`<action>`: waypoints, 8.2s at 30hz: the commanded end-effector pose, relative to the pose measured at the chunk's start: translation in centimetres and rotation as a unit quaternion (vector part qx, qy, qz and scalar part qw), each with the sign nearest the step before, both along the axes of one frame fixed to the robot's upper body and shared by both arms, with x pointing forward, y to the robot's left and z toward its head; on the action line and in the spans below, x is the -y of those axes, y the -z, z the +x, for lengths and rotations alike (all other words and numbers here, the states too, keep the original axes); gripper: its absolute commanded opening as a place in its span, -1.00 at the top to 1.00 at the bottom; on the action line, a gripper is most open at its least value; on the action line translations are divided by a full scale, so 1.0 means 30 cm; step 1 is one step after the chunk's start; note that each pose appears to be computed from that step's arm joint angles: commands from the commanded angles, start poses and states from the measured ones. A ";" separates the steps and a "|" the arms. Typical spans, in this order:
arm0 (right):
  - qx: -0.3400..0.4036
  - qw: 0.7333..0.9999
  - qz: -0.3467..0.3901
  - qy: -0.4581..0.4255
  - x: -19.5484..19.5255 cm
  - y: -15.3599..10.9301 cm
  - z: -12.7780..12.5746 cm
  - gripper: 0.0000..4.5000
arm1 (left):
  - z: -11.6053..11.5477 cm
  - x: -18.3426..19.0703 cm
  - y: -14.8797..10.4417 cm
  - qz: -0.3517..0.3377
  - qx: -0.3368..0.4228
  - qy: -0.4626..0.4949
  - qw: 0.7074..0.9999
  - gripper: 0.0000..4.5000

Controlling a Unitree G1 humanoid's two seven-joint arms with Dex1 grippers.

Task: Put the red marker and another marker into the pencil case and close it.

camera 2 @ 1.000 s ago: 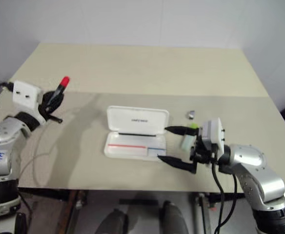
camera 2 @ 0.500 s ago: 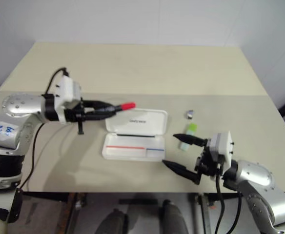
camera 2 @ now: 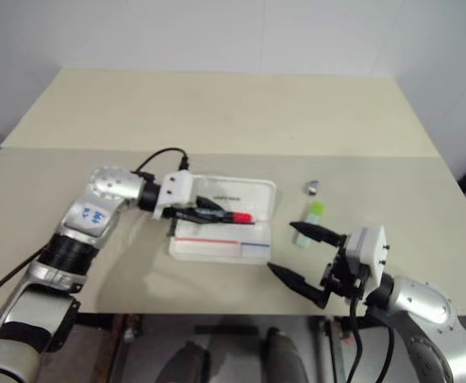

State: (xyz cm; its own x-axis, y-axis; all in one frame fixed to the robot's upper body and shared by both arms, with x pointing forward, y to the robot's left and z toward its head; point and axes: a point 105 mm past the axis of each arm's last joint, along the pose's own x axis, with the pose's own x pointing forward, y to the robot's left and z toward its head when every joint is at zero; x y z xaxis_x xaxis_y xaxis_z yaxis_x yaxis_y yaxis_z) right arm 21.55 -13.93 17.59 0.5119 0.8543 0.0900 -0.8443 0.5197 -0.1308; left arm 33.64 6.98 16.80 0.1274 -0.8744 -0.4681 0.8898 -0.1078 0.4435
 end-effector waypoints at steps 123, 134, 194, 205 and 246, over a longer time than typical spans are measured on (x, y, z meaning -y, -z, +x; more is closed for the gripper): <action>-0.280 0.791 -0.179 0.514 0.214 0.238 0.401 0.52 | -0.337 -0.402 -0.185 -0.257 -0.071 0.029 0.963 -1.00; -0.097 0.886 -0.066 0.448 0.202 -0.108 0.508 0.52 | -0.324 -0.401 -0.190 -0.274 -0.070 0.031 0.959 -1.00; 0.067 0.907 -0.367 -0.193 -0.595 0.038 0.225 0.52 | -0.435 -0.565 -0.084 -0.271 -0.048 -0.071 0.959 -1.00; 0.071 0.908 -0.367 -0.187 -0.621 0.040 0.257 0.52 | -0.445 -0.563 -0.086 -0.273 -0.044 -0.078 0.958 -1.00; -0.025 0.919 -0.379 -0.104 -0.197 -0.114 0.227 -0.99 | -0.354 -0.479 -0.147 -0.301 -0.027 -0.031 0.953 -1.00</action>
State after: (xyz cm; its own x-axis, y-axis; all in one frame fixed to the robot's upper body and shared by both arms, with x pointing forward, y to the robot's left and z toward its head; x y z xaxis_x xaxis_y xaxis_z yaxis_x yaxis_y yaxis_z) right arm 28.00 -7.09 19.55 0.2612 0.7404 -0.6193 -0.9519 0.0909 -0.2928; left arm 22.93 21.39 20.78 0.1790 -0.9798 0.0894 0.9142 0.1992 0.3530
